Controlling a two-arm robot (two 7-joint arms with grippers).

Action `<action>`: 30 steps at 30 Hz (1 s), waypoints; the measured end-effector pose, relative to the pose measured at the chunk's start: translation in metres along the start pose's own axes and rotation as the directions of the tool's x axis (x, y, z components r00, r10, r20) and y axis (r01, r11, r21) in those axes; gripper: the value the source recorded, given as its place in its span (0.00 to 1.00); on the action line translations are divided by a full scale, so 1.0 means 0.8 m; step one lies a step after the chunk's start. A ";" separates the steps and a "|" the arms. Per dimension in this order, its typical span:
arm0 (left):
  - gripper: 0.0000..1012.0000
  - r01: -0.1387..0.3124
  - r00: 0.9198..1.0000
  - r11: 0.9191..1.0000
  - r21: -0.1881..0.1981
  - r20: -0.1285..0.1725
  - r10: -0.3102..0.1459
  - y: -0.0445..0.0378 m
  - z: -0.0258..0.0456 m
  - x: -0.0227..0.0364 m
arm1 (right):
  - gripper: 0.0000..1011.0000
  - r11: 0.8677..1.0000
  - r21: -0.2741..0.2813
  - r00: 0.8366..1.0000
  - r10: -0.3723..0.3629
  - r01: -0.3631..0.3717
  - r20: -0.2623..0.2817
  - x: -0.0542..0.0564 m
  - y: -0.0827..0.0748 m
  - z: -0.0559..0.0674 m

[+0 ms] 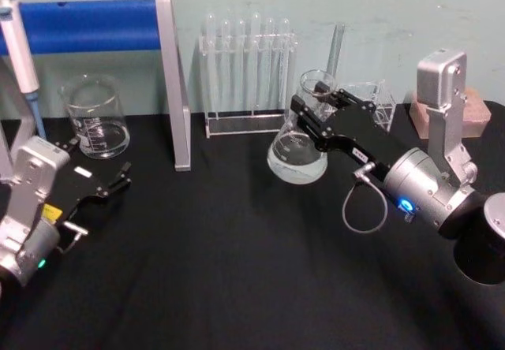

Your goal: Grasp the erlenmeyer flask with one hand, shake it three times, then place it back.

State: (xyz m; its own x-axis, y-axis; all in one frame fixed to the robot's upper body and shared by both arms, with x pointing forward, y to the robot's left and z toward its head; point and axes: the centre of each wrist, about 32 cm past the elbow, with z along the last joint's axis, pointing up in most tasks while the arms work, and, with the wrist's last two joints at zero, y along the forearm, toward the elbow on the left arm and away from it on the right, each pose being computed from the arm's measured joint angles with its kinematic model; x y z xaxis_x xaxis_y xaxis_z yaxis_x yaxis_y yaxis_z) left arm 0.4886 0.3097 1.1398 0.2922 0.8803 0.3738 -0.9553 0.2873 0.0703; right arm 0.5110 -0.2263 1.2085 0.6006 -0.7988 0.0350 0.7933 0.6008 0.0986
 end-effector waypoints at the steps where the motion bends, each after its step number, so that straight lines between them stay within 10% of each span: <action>1: 0.99 0.000 1.000 1.000 0.000 0.000 0.000 0.000 0.0000 0.0000 | 0.45 1.000 -0.001 1.000 0.004 -0.004 0.000 0.000 0.000 0.000; 10: 0.99 0.000 1.000 1.000 0.000 0.000 0.000 0.000 0.0000 0.0000 | 0.45 0.992 -0.011 0.992 0.123 -0.123 -0.004 -0.007 0.009 -0.004; 23: 0.99 0.000 1.000 1.000 0.000 0.000 0.000 0.000 0.0000 0.0000 | 0.45 0.928 -0.007 0.928 0.372 -0.372 -0.026 -0.037 0.033 -0.011; 30: 0.99 0.000 1.000 1.000 0.000 0.000 0.000 0.000 0.0000 0.0000 | 0.45 0.921 -0.003 0.921 0.388 -0.388 -0.028 -0.038 0.034 -0.013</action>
State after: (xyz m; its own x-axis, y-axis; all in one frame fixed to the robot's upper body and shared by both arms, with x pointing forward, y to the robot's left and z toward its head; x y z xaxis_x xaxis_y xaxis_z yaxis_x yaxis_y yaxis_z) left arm 0.4886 0.3097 1.1398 0.2924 0.8802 0.3738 -0.9552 0.2874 0.0703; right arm 0.5152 -0.1857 1.1998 0.8640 -0.5017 0.0427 0.4980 0.8640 0.0740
